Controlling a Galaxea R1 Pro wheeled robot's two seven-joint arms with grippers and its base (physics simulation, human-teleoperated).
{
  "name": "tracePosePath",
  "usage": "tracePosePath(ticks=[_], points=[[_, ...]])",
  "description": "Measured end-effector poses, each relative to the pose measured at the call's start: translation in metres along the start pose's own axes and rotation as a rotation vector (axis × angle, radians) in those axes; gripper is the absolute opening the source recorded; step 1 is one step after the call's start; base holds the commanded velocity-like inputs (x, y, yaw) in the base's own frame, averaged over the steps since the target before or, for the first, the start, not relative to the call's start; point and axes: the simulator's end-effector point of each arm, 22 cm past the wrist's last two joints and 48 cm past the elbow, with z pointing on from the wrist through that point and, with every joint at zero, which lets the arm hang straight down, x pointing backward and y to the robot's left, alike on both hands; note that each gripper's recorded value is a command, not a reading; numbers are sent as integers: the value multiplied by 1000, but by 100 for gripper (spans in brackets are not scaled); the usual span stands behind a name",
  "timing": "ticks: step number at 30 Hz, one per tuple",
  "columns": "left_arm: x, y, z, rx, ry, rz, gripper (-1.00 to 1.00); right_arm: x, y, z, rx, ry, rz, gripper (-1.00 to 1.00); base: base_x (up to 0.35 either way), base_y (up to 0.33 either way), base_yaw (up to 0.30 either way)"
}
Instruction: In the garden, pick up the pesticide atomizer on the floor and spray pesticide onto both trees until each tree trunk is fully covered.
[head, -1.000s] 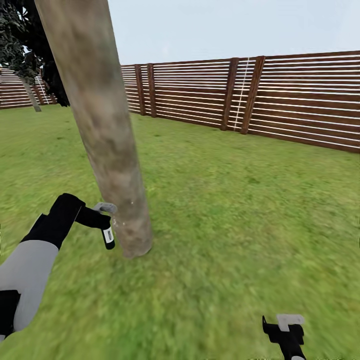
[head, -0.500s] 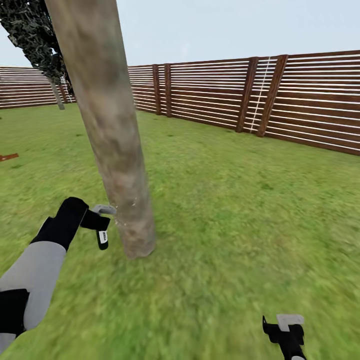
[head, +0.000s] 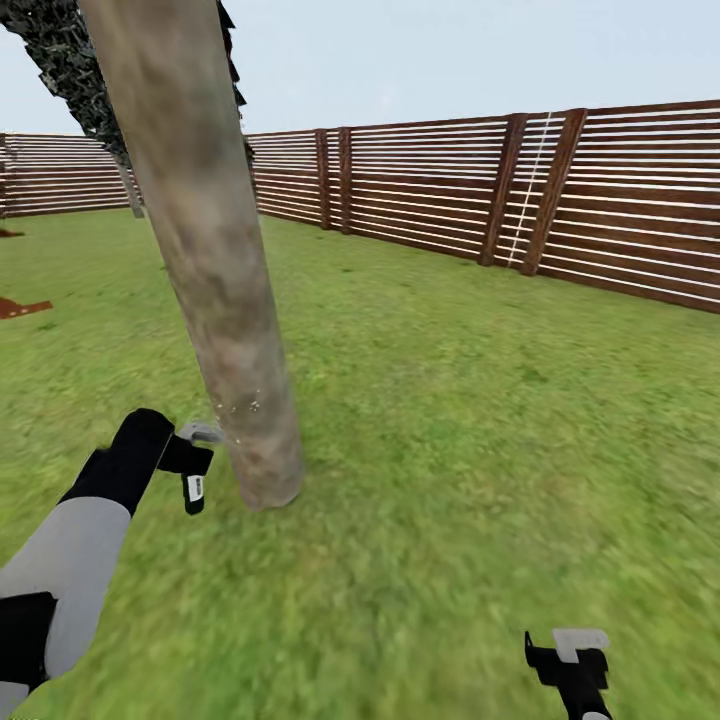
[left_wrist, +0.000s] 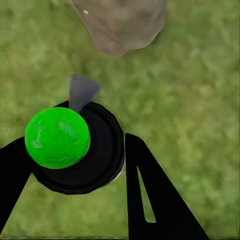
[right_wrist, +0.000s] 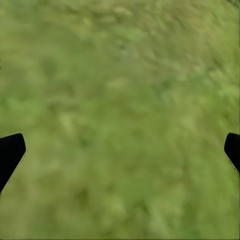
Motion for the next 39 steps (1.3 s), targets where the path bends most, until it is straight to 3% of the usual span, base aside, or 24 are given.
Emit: tracePosePath(ticks=[4,10,11,12,14,21,23,26,28,33,39], points=[[14,-16,10,37,16,-13,-100,0,0,0,0,0,0,100,254,-180,15],[44,-19,24,44,60,-17,-100,0,0,0,0,0,0,100,275,-162,143],[50,-17,26,45,65,-29,-100,0,0,0,0,0,-1,100,67,-31,272],[71,-11,34,58,81,-84,-100,0,0,0,-1,1,-1,100,22,-10,257],[100,-15,45,71,117,-104,-100,1,1,0,-3,2,0,100,7,-3,102],[113,-45,59,104,106,-76,-100,2,0,-1,-2,2,-1,100,63,0,9],[110,-41,60,89,81,-59,-100,1,0,-1,-2,2,-1,100,309,0,0],[122,-23,65,13,90,-55,-100,1,0,-1,-2,2,-1,100,332,0,0],[125,-21,66,-1,91,-65,-100,1,0,-1,-1,2,-1,100,272,0,0],[119,-37,68,66,64,-124,-100,2,1,0,-3,3,-1,100,-84,0,139],[119,-39,68,71,63,-126,-100,2,3,-1,-4,4,-1,100,-323,0,273]])
